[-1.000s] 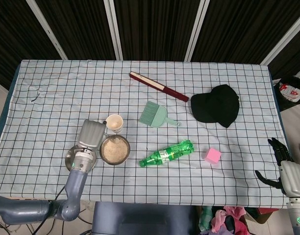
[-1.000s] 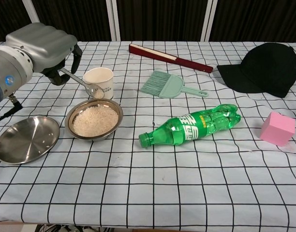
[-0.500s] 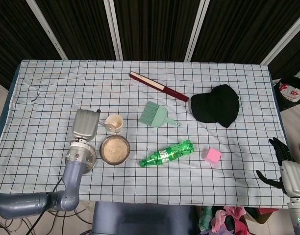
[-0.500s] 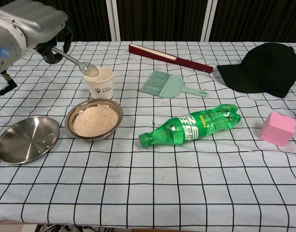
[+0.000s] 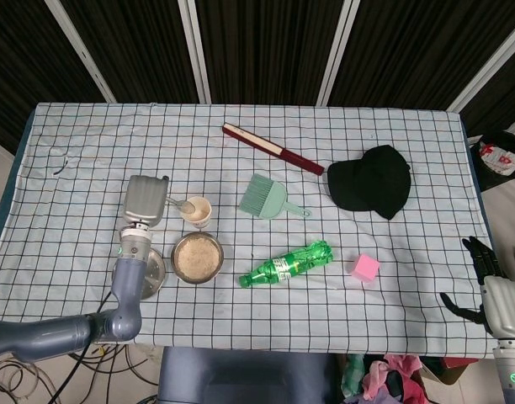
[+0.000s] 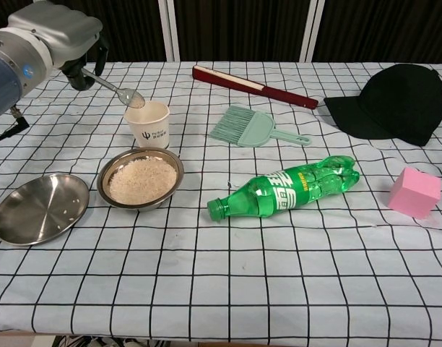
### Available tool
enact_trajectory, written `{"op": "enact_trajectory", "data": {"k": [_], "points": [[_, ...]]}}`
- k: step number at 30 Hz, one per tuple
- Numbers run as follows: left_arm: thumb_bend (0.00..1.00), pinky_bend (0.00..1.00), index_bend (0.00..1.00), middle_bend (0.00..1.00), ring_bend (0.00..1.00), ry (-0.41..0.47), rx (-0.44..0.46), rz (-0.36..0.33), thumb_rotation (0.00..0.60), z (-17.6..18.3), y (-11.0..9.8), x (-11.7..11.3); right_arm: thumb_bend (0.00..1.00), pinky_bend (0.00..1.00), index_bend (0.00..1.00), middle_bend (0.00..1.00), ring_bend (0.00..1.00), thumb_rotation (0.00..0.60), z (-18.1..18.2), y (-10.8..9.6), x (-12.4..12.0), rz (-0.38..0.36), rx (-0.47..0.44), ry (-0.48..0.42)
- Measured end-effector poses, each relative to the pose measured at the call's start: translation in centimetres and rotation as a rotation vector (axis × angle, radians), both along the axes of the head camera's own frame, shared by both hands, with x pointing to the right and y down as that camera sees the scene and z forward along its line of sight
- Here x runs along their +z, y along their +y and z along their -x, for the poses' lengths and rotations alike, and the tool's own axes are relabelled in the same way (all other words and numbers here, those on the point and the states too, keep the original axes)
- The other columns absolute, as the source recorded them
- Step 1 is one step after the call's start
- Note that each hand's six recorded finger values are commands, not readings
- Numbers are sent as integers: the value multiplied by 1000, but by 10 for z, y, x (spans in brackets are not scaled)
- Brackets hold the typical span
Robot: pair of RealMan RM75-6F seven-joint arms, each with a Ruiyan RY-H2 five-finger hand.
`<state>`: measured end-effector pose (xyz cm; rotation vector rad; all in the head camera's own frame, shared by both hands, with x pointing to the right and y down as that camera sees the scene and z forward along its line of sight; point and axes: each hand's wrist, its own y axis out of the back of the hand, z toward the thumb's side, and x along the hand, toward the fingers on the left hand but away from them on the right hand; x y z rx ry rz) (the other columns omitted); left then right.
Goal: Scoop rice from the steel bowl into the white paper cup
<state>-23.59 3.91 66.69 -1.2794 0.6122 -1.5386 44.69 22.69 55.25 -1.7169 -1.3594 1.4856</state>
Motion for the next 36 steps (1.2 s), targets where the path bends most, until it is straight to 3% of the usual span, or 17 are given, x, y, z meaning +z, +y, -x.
{"op": "enact_trajectory", "data": {"k": [10, 19, 28, 36], "points": [[507, 1000, 763, 1000, 1000, -48, 53, -14, 600, -14, -8, 6, 200, 207, 0, 0, 0, 600, -2, -1, 0, 0, 8, -4], [507, 1000, 763, 1000, 1000, -162, 138, -35, 600, -17, -12, 2, 200, 207, 0, 0, 0, 600, -2, -1, -1, 0, 11, -10], [507, 1000, 766, 1000, 1000, -277, 288, -57, 600, -32, -8, 9, 200, 207, 0, 0, 0, 600, -1, -1, 0, 1, 12, -12], [507, 1000, 766, 1000, 1000, -357, 470, -126, 600, -52, -1, 12, 200, 207, 0, 0, 0, 600, -1, -1, 0, 5, 15, -17]]}}
